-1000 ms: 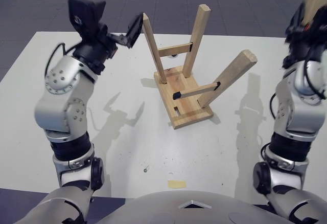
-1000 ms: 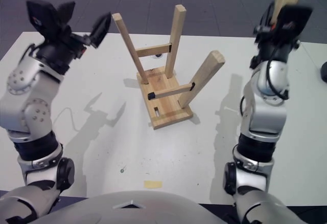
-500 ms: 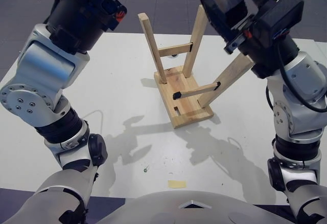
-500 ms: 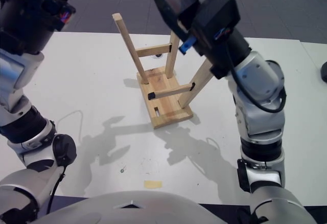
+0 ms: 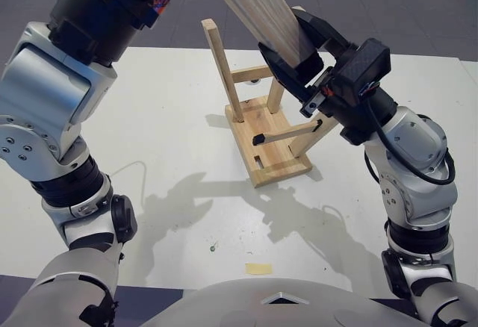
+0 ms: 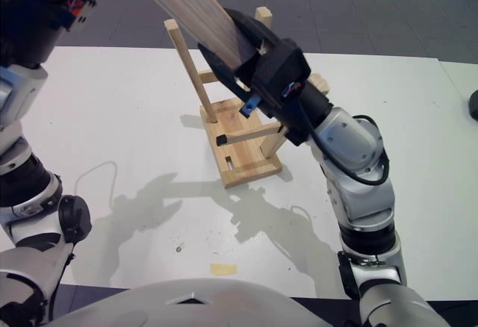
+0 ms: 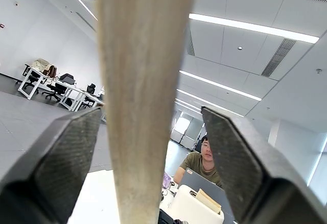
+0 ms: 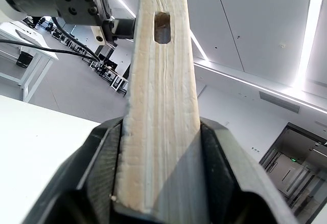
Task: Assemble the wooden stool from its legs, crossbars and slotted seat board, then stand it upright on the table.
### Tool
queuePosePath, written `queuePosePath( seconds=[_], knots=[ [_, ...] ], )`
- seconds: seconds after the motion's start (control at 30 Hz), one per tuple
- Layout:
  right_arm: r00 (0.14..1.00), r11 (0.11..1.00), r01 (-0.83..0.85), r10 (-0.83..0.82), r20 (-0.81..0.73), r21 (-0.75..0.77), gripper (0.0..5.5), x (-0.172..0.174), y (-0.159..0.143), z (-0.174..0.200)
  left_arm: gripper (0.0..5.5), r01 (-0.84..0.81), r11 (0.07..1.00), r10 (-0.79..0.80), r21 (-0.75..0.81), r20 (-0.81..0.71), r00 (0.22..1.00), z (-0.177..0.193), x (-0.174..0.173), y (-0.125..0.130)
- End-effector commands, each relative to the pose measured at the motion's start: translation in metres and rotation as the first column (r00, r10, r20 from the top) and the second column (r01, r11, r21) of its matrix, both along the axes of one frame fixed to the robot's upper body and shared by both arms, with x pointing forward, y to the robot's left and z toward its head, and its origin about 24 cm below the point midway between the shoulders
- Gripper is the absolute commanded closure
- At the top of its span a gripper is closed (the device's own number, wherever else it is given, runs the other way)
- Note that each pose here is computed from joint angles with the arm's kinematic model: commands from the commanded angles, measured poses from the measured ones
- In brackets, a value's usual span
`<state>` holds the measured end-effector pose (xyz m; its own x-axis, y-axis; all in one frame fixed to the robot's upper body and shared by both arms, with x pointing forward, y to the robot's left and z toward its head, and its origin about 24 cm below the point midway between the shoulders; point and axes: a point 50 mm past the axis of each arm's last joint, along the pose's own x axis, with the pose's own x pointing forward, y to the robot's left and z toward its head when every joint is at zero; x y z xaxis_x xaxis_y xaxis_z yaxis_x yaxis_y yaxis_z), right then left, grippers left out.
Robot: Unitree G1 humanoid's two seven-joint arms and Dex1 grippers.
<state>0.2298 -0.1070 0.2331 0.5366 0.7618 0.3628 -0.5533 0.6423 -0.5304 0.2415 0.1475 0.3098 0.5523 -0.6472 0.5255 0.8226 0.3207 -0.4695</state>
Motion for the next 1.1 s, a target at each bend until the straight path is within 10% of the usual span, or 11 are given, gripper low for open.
queuePosePath(
  seconds=[0.03, 0.53, 0.87, 1.1],
  knots=[
    [1.0, 1.0, -0.006, 0.006, 0.0, 0.009, 3.45, -0.003, 0.0, 0.002, 2.72, -0.02, 1.0, 0.02, -0.006, 0.004, 1.0, 0.003, 0.0, 0.004],
    [0.999, 1.0, 0.016, -0.015, -0.035, 0.011, 3.02, -0.002, 0.003, -0.002, 4.44, -0.012, 0.998, 0.017, -0.061, 0.073, 0.997, 0.017, -0.008, 0.007],
    [0.978, 0.791, 0.117, 0.015, -0.21, 0.601, 1.44, 0.033, -0.034, 0.066, 4.48, -0.334, 0.937, 0.315, 0.1, 0.167, 0.934, 0.01, 0.011, 0.016],
    [0.771, 0.672, 0.637, -0.565, -0.294, 0.377, 0.25, 0.067, -0.111, 0.051, 4.48, -0.467, 0.779, 0.335, 0.418, 0.351, 0.874, -0.026, 0.014, -0.003]
  ],
)
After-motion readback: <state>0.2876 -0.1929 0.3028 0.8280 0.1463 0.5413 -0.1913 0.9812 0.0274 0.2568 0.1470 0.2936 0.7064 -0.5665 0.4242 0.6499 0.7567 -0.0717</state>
